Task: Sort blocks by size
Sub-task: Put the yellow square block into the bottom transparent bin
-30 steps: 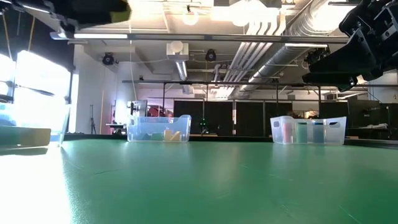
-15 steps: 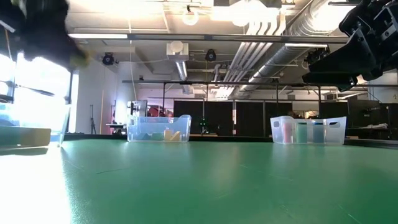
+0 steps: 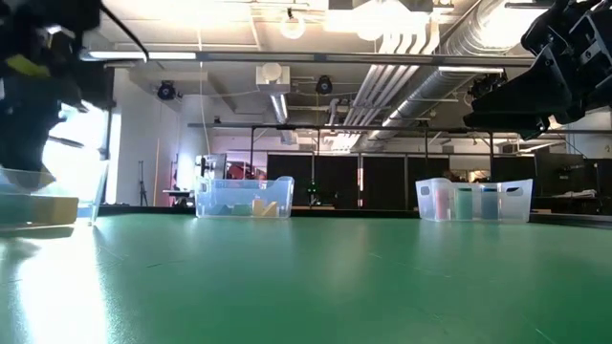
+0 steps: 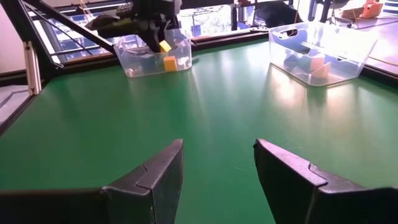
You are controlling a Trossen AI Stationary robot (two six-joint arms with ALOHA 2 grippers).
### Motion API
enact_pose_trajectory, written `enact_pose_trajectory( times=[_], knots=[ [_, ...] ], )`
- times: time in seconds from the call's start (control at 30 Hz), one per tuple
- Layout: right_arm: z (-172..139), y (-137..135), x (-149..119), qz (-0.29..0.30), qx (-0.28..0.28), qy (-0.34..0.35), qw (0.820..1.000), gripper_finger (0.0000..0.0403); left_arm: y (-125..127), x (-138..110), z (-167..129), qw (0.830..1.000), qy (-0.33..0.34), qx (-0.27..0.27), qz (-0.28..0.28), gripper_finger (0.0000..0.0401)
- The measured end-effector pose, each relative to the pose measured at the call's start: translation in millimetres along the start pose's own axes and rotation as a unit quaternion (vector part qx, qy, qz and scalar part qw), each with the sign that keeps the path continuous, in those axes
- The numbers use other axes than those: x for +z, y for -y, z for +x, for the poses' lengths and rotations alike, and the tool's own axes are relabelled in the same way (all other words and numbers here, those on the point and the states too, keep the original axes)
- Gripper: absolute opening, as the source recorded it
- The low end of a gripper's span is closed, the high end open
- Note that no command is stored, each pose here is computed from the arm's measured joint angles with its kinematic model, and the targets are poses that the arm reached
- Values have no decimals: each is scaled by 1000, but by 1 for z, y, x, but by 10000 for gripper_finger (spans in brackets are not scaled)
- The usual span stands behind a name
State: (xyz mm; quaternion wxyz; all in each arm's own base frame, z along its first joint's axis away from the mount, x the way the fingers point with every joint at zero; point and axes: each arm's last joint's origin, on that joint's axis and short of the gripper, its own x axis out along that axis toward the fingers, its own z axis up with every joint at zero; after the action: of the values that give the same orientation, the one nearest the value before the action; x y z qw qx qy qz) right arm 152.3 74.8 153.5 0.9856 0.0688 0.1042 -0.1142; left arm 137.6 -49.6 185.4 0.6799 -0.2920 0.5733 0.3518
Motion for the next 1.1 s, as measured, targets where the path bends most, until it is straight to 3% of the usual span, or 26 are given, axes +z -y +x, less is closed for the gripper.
enact_pose_trajectory(
  times=[0.23, 0.77, 1.1],
  knots=[
    [0, 0, 0, -1, 0, -1, 1000, 193, 9, 7, 11, 997, -39, 55, -26, 108],
    [0, 0, -1, -4, -1, -2, 1000, 193, 1, 26, 17, 990, -50, 81, -104, 108],
    [0, 1, -2, -6, -3, -7, 1000, 193, 1, 26, 16, 991, -97, 56, -70, 108]
  ],
)
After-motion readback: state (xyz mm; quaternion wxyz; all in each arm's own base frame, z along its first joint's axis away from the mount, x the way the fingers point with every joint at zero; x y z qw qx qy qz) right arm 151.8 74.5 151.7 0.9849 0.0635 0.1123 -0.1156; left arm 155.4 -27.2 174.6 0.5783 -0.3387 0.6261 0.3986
